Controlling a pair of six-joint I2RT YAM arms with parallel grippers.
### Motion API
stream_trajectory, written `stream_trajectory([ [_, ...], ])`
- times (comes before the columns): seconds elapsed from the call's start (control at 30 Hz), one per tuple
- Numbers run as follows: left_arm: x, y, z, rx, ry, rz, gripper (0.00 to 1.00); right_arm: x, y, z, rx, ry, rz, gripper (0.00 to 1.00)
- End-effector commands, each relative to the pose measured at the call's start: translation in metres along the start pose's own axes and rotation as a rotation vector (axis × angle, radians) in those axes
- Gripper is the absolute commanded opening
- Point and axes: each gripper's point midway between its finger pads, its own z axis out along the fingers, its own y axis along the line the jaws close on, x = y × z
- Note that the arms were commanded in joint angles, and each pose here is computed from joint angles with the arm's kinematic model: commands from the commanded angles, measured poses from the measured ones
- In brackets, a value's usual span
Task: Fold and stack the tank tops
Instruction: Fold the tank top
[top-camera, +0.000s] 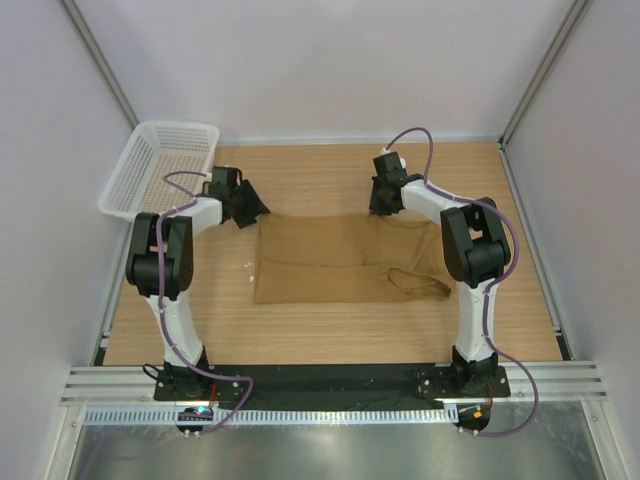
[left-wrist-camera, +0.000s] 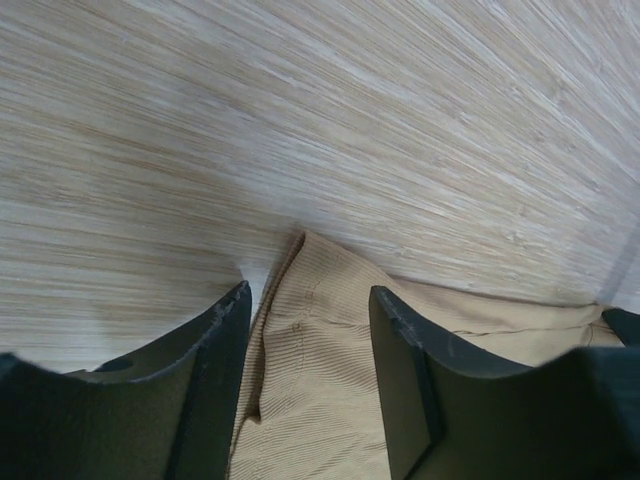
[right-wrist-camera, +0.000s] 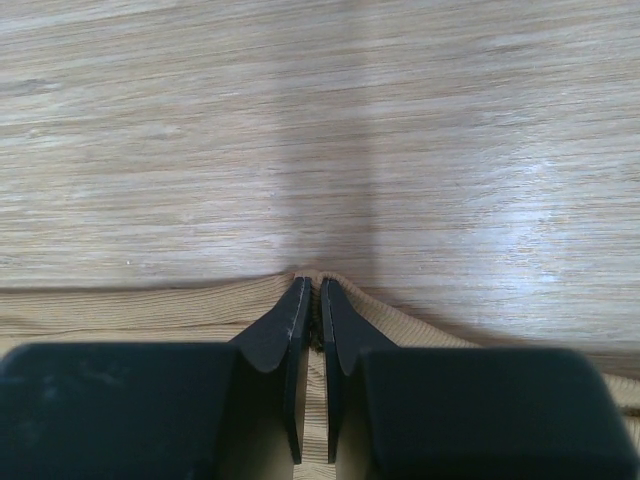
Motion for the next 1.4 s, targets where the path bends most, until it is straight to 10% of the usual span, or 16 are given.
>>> stream_trajectory([
  [0.0,0.014,0.007,0.010,-0.029,0.048,-0.003,0.50,-0.017,0.010,-0.014,-0.045,-0.052,0.000,0.13],
  [0.3,0.014,0.007,0.007,-0.077,0.032,0.036,0.00,-0.022,0.012,-0.027,-0.057,-0.072,0.002,0.07],
  [1.37,0.047,0.002,-0.107,0.042,-0.132,0.098,0.00,0.040,0.003,-0.137,-0.113,-0.171,0.028,0.01],
])
